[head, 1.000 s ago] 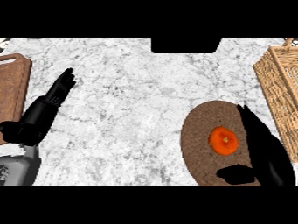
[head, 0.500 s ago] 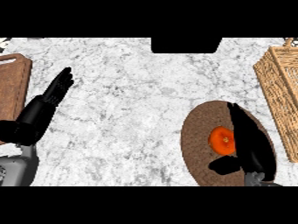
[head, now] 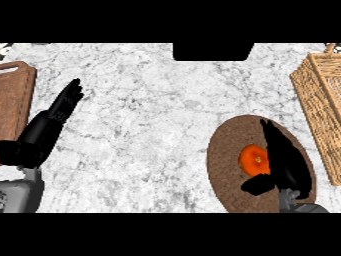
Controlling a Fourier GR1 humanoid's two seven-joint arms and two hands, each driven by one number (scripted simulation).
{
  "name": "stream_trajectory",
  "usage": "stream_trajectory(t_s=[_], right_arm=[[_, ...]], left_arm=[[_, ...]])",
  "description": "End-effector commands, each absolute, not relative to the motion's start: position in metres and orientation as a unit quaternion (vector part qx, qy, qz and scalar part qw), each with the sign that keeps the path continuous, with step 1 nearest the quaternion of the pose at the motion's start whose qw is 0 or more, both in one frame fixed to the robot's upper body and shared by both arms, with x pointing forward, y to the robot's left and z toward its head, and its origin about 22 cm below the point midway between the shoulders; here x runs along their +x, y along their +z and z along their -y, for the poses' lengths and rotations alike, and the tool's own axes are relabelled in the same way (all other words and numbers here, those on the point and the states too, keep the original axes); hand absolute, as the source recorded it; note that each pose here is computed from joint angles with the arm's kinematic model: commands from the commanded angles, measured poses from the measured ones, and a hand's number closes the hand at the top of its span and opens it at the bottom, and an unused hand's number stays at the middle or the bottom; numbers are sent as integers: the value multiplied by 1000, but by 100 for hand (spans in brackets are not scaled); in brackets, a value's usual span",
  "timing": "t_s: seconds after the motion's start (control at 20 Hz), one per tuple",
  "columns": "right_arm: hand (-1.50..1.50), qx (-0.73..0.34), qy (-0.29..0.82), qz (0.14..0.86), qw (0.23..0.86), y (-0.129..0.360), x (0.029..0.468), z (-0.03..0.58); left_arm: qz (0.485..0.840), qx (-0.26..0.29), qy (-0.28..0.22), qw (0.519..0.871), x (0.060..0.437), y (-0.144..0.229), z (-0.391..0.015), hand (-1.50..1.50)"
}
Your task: Pick the squash from the placemat and place it in the basket
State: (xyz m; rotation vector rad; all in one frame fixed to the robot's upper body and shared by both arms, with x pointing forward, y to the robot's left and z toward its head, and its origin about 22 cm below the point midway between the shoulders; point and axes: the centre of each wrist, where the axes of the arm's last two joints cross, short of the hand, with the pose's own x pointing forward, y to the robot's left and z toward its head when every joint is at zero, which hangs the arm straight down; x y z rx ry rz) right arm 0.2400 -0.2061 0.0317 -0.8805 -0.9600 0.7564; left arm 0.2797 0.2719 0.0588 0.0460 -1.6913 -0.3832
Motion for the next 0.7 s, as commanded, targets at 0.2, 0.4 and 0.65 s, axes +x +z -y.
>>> stream_trajectory(t_s=[0.2,0.4,0.65], right_arm=[[-150,-363,374,422,742,21,232,203],[150,-359,402,412,734,8,236,204],[150,-372,417,412,720,0,242,200]], left_arm=[[744,17,-162,648,270,63,-272,0],[747,29,-169,642,271,65,-269,0],[740,18,-165,652,283,72,-264,0]])
